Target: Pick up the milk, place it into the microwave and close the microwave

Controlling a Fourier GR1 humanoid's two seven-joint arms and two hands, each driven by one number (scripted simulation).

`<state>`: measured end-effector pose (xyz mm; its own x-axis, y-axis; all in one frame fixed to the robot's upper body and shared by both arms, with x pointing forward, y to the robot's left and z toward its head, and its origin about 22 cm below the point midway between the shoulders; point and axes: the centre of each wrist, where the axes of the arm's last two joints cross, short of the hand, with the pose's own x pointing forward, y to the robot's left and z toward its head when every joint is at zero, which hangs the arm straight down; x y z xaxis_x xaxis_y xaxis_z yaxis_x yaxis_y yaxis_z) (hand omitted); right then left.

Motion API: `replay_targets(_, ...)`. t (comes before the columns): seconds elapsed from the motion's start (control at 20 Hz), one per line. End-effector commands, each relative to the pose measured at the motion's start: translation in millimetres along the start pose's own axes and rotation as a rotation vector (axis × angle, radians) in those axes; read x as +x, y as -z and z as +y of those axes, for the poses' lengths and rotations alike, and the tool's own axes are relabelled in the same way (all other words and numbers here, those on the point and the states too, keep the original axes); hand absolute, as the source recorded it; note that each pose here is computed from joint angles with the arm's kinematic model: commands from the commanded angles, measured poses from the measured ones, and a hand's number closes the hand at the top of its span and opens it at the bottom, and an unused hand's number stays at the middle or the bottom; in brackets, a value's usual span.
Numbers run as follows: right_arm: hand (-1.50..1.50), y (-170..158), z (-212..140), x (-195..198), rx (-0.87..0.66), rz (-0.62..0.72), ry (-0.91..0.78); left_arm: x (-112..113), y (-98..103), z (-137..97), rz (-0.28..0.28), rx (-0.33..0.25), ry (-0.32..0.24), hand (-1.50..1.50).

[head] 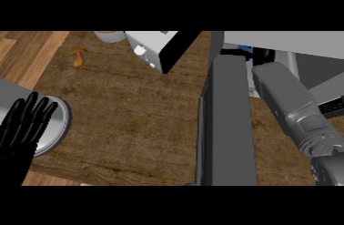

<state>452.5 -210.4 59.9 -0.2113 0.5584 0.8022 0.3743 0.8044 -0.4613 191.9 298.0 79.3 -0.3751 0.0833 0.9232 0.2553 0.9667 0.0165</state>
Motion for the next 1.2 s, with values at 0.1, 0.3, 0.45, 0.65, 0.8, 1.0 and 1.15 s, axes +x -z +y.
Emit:
replay_targets(0.1, -1.5, -0.7, -2.2, -3.0, 0.035, 0.031, 0.081, 1.1, 8.8, -12.2, -0.019, -0.026, -0.001, -1.5)
replay_targets(0.3, -1.5, -2.6, -9.9, -12.1, 0.027, 0.047, 0.087, 0.9, 2.0, -11.5, 0.004, -0.025, 0.014, -1.5)
replay_targets(0.45, -1.5, -6.1, -3.4, -11.0, 0.015, 0.052, 0.084, -5.3, 9.1, -15.8, 0.016, -0.036, 0.011, -1.5)
replay_targets(0.65, -1.5, -18.8, -10.7, -32.1, 0.033, 0.047, 0.065, -0.6, 7.7, -22.9, 0.006, -0.042, 0.003, -1.5)
replay_targets(0.8, -1.5, -20.4, -12.8, -35.5, 0.044, 0.055, 0.076, -8.3, 6.2, -27.2, 0.017, -0.052, -0.002, -1.5)
replay_targets(1.0, -1.5, -16.1, -26.7, -40.9, 0.08, 0.042, 0.14, -8.2, 7.2, -29.8, 0.01, -0.035, -0.006, -1.5)
replay_targets(1.15, -1.5, -22.9, -25.4, -47.3, 0.104, 0.043, 0.165, -7.8, 13.5, -40.1, 0.006, -0.047, -0.009, -1.5)
